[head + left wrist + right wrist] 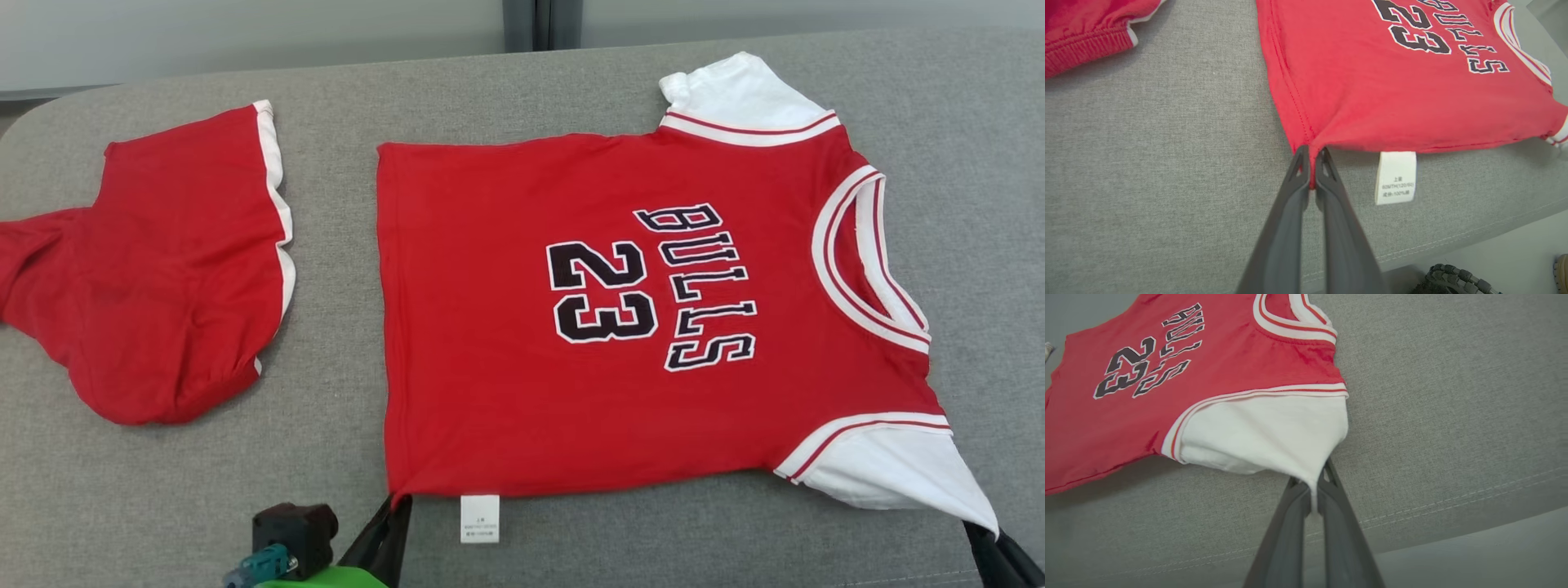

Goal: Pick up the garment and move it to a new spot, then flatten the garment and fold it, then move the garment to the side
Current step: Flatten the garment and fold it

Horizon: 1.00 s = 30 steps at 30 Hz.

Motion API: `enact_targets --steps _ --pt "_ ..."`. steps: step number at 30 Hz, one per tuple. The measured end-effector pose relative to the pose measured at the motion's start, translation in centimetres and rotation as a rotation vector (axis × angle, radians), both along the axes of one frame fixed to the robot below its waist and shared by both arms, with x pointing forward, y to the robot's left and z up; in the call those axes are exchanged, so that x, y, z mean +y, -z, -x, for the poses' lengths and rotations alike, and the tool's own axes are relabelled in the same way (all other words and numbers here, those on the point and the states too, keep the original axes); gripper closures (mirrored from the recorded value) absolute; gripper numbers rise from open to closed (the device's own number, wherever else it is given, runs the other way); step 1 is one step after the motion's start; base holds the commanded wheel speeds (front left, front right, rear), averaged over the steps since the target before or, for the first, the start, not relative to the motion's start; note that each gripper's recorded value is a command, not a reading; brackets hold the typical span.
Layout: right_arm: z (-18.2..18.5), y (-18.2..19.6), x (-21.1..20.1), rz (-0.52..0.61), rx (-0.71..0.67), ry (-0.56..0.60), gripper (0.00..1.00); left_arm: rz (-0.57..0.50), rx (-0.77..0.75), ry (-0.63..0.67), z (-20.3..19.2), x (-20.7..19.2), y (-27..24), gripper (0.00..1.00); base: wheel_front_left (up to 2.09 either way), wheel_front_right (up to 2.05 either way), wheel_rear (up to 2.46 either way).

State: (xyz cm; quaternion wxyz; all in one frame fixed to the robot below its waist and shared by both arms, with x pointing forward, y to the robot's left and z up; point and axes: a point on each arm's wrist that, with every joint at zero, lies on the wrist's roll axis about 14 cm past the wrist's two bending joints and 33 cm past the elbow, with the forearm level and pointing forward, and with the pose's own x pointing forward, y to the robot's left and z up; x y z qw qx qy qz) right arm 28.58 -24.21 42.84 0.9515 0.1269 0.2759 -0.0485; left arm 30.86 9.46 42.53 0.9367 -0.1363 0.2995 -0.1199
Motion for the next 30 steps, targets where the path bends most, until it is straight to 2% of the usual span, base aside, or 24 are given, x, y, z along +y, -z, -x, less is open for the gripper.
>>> enact_targets --steps 3,5,6,13,20,24,30 --pt "-0.9 -0.1 -0.1 0.019 0.016 -0.034 1.0 0.011 0.024 0.029 0.1 -0.8 0.1 1.0 0.0 0.0 0.0" --pt "-2.4 -0.6 0.0 0.038 0.011 -0.068 1.0 -0.024 0.027 0.06 -0.5 -0.7 0.3 1.0 0.0 0.0 0.0" --pt "-3.2 -0.8 -0.2 0.057 0.01 -0.088 1.0 -0.052 0.02 0.076 -1.2 -0.5 0.3 1.0 0.0 0.0 0.0" --pt "-8.4 -1.7 -0.6 0.164 0.037 -0.202 1.0 -0.042 0.001 0.126 -6.1 -1.6 -0.8 1.0 0.0 0.0 0.0" --pt "-13.5 -1.9 -0.2 0.242 0.062 -0.286 1.0 -0.053 0.087 0.212 -9.3 -2.4 0.6 1.0 0.0 0.0 0.0" --pt "-15.5 -1.6 0.2 0.238 0.068 -0.298 1.0 -0.077 0.097 0.208 -11.3 -2.1 0.9 1.0 0.0 0.0 0.0" --pt "-17.2 -1.4 0.3 0.247 0.052 -0.296 1.0 -0.099 0.13 0.191 -11.9 -1.4 2.1 1.0 0.0 0.0 0.0"
